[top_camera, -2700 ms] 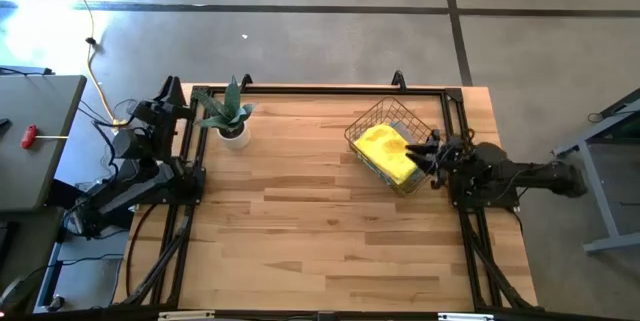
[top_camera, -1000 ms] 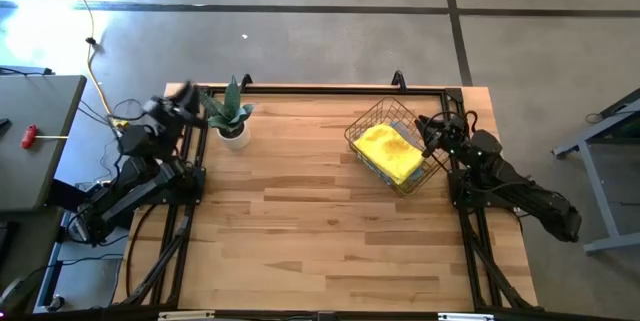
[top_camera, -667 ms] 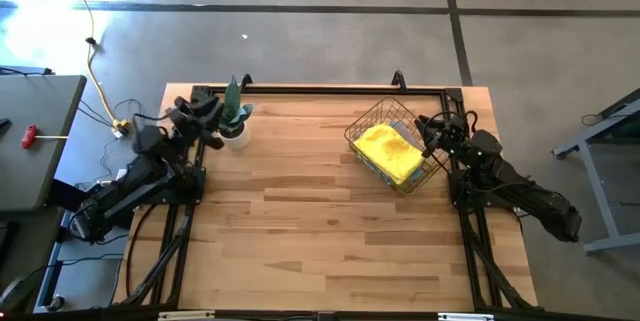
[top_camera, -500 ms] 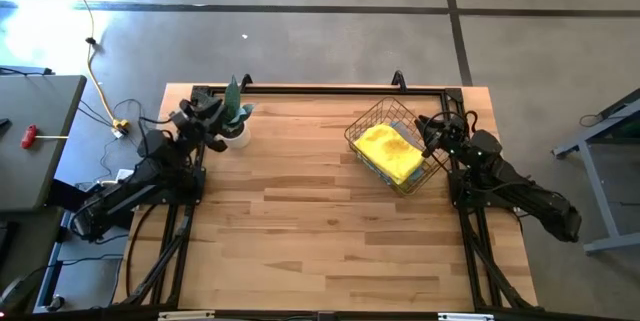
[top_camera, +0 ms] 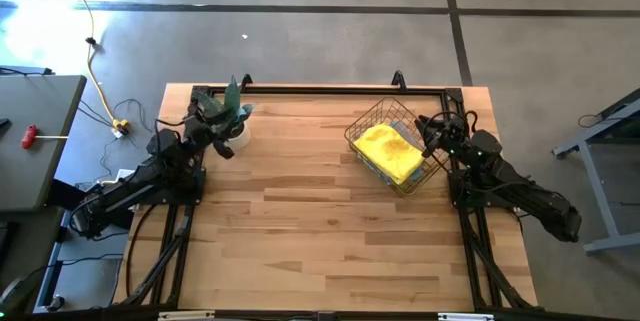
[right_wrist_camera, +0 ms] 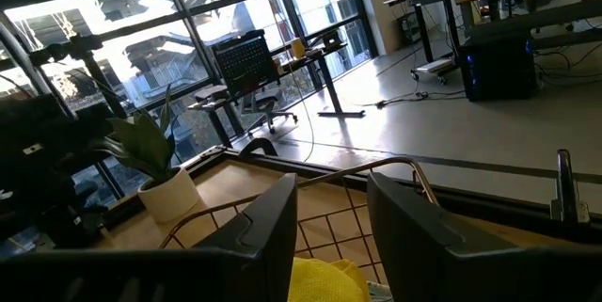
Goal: Fold microfiber towels
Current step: Return to Home Position
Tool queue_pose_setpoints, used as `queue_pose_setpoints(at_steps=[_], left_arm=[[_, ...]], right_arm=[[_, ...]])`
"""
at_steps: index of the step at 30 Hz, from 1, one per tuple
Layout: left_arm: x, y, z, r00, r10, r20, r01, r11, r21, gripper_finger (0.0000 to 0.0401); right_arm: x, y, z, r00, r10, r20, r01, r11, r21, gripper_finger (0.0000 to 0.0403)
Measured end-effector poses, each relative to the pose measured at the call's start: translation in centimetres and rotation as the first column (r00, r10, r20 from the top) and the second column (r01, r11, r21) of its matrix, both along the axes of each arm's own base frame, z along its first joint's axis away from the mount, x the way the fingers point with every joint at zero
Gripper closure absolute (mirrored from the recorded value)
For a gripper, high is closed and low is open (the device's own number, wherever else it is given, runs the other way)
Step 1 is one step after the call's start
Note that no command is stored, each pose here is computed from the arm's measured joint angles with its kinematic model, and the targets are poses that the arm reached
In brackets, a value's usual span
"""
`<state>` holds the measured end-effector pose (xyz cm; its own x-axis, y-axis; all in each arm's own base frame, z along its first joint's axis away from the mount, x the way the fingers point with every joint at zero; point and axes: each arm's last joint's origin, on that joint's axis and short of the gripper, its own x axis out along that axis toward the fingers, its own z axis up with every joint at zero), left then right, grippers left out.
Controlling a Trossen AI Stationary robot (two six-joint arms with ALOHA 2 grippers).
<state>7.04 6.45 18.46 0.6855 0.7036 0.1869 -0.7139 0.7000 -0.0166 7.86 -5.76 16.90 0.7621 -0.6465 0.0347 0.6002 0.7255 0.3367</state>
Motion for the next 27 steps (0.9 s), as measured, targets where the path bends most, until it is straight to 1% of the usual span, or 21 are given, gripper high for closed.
queue_pose_setpoints(at_steps=[3, 7, 27], left_arm=[[0.06, 0.05, -0.49, 0.999, 0.0, -0.043, -0.001, 1.0, -0.03, 0.0272], [0.09, 0.07, -0.77, 0.998, -0.001, -0.065, -0.002, 0.999, -0.049, 0.0272], [0.08, 0.08, -0.76, 0.998, 0.002, -0.064, -0.005, 0.999, -0.049, 0.0272]], right_arm=[[0.0, 0.0, 0.0, 1.0, 0.0, 0.0, 0.0, 1.0, 0.0, 0.0279], [0.0, 0.0, 0.0, 1.0, 0.0, 0.0, 0.0, 1.0, 0.0, 0.0279], [0.0, 0.0, 0.0, 1.0, 0.0, 0.0, 0.0, 1.0, 0.0, 0.0279]])
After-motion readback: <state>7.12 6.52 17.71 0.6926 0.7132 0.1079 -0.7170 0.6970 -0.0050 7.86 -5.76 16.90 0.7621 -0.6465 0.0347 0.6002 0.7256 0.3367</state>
